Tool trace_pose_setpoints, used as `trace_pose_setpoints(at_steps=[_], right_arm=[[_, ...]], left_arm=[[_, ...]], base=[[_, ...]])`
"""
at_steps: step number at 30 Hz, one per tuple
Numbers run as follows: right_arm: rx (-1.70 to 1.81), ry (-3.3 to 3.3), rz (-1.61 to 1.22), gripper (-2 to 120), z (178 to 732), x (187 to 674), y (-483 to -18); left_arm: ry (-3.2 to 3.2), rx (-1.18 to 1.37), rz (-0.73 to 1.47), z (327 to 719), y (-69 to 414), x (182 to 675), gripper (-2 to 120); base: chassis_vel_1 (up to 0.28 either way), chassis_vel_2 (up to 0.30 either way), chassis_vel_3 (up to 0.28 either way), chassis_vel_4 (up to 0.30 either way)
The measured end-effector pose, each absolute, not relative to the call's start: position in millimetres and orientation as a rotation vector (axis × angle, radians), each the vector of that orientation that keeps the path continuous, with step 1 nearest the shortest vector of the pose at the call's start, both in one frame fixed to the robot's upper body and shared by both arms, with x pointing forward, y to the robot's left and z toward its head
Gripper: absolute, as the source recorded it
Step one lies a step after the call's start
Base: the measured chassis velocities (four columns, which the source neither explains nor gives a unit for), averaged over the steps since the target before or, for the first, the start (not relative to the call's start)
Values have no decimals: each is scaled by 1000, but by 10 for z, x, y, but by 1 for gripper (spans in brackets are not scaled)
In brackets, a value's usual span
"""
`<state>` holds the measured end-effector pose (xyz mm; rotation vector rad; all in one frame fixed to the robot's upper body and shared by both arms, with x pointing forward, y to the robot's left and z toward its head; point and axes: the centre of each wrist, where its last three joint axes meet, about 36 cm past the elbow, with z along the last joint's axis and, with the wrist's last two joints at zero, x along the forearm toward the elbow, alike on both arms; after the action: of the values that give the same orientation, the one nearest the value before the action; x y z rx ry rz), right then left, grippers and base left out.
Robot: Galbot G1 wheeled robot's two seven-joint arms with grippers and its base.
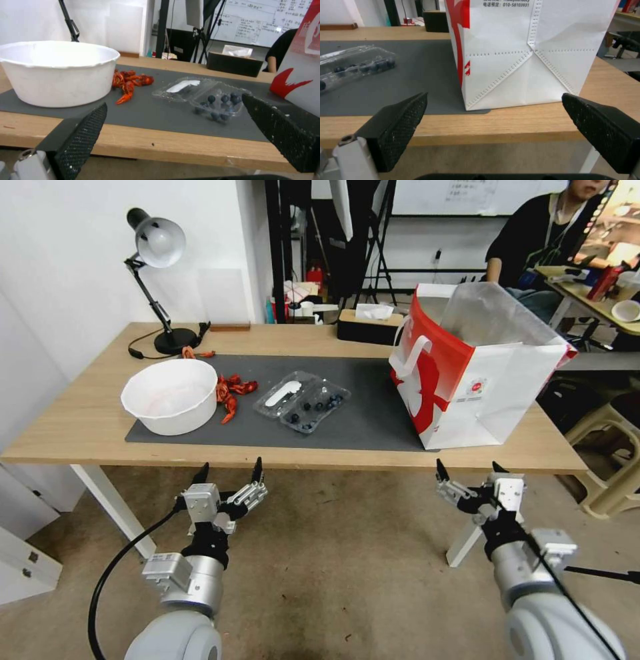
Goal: Close the takeout container lid, then place the container into the takeout bag.
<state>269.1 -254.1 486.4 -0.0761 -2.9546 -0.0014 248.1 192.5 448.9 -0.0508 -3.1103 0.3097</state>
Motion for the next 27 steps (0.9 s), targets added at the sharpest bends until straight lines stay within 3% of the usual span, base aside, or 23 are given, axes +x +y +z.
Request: trace_pose_setpoints(at_steps=[27], right_arm=[[452,-3011,-305,100,4699,3272,-2048]], left_arm=[[-3147,-68,289,4351,1945,2515,100]], base=[[0,0,0,0]])
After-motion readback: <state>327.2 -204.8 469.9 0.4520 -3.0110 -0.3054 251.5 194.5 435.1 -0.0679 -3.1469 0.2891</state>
